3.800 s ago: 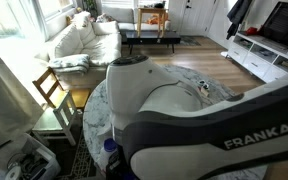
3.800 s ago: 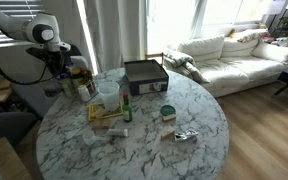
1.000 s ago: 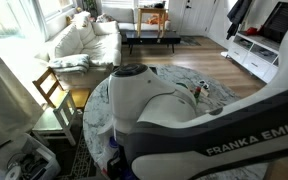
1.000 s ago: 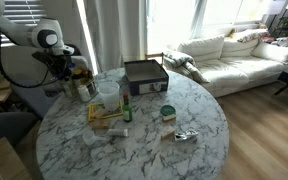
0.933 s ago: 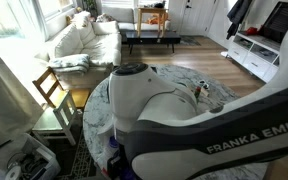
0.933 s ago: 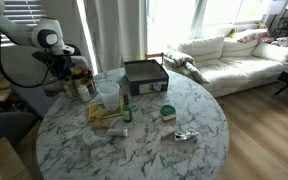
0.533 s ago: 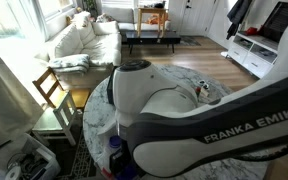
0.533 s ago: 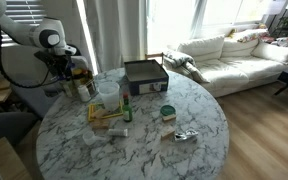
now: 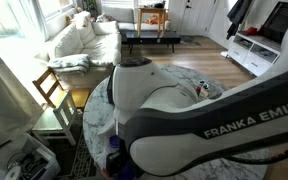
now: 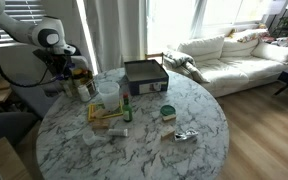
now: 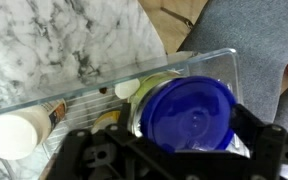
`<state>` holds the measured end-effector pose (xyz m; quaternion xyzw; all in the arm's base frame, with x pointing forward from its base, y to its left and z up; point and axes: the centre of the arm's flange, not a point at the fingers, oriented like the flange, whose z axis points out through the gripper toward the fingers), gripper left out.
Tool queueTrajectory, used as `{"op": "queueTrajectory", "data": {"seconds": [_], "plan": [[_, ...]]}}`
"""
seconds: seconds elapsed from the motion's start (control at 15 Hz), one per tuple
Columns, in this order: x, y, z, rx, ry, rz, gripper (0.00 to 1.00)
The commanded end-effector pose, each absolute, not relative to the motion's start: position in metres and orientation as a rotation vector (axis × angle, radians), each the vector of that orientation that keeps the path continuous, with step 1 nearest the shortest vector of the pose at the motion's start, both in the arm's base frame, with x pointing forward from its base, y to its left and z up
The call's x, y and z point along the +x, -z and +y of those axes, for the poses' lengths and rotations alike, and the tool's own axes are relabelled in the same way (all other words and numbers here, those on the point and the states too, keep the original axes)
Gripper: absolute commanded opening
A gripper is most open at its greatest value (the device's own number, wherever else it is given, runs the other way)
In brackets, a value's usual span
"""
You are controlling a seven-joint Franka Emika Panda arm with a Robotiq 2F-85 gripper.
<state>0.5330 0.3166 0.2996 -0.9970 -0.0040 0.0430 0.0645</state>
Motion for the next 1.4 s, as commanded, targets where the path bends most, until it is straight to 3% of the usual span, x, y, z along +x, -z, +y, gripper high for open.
{"op": "queueTrajectory", "data": {"seconds": [0.0,1.33], "plan": [[0.529,-0.308,0.322,-3.012,-0.118,-0.018,1.0],[0.523,-0.311,0.371,-3.261,0.011,0.01,1.0]]}}
